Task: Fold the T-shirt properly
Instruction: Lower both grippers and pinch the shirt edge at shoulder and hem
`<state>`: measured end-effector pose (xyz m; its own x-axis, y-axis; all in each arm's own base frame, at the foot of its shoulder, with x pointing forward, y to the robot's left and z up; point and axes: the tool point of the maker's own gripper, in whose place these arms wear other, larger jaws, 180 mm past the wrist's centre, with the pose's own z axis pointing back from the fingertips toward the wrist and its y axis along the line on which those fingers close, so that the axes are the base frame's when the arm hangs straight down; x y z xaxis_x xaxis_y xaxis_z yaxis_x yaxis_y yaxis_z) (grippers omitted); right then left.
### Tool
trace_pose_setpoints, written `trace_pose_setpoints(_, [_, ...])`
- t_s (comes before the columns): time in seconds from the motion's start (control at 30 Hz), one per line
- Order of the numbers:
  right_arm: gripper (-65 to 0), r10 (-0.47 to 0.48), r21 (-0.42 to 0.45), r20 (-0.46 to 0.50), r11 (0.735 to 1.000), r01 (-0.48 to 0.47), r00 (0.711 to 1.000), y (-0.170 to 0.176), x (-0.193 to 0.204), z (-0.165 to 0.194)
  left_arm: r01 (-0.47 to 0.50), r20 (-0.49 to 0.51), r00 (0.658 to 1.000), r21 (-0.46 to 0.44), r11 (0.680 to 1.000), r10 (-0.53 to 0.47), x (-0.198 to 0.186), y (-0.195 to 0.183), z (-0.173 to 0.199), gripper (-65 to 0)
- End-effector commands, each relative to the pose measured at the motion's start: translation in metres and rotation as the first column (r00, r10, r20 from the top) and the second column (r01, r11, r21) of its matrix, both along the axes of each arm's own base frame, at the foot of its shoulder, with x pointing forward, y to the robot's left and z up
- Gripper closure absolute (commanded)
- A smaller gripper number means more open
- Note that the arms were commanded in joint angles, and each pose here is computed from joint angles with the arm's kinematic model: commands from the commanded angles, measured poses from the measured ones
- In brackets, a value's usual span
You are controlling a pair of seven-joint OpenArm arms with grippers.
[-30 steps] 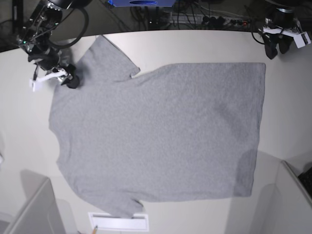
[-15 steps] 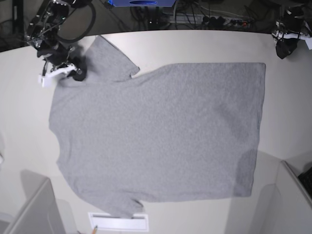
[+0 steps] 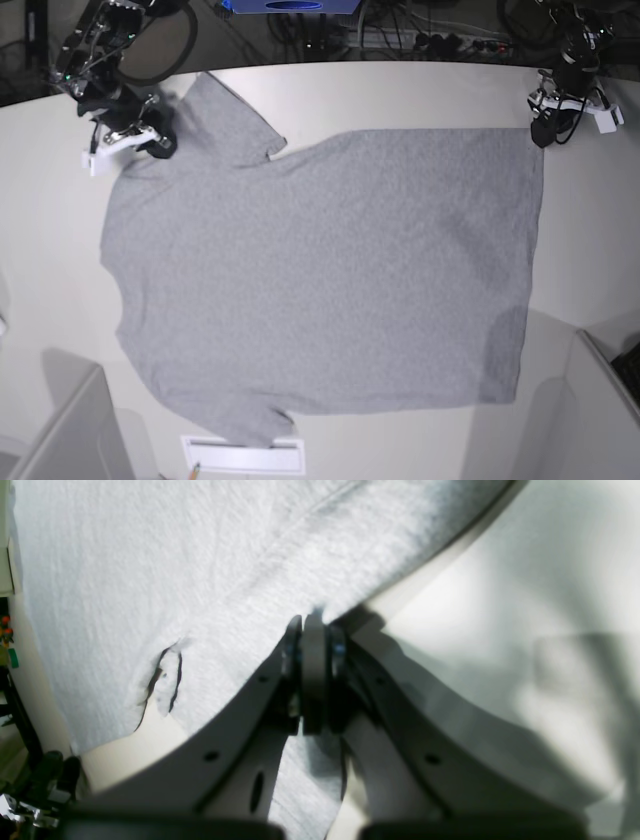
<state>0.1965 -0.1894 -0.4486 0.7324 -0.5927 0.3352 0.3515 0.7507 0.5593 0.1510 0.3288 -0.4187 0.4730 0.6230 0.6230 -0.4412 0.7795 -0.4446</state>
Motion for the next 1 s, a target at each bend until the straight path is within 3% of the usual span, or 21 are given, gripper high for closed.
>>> trace_pose_setpoints(0.0, [0.0,0.013,-0.030,-0.067,0.999,-0.016,0.998,-0.004,-0.012,-0.008,0.009,-0.018,1.000,0.007,1.000,-0.009,-0.002,0.002,-0.001,-33.4])
trace_pose_setpoints(0.27, [0.0,0.012,-0.032,-0.064,0.999,-0.014,0.998,-0.005,-0.012,-0.008,0.079,-0.010,0.997,-0.040,0.996,-0.079,0.016,-0.026,-0.010,-32.7])
trace_pose_setpoints(0.33, [0.0,0.011,-0.034,-0.065,0.999,-0.013,0.998,-0.006,-0.012,-0.008,0.080,-0.019,0.997,-0.050,0.996,-0.081,0.014,-0.028,-0.014,-27.3])
trace_pose_setpoints(0.5, [0.0,0.011,-0.034,-0.065,0.999,-0.013,0.998,-0.006,-0.012,-0.008,0.071,-0.017,0.997,-0.046,0.996,-0.072,0.013,-0.024,-0.013,-4.4])
trace_pose_setpoints(0.57, [0.0,0.009,-0.035,-0.064,0.999,-0.011,0.998,-0.006,-0.012,-0.008,0.072,-0.017,0.997,-0.045,0.996,-0.073,0.013,-0.024,-0.012,0.0])
trace_pose_setpoints(0.97, [0.0,0.015,-0.072,-0.032,0.997,-0.018,0.999,-0.012,-0.010,0.007,0.135,0.007,0.991,0.031,0.990,-0.135,0.015,-0.028,0.014,0.0])
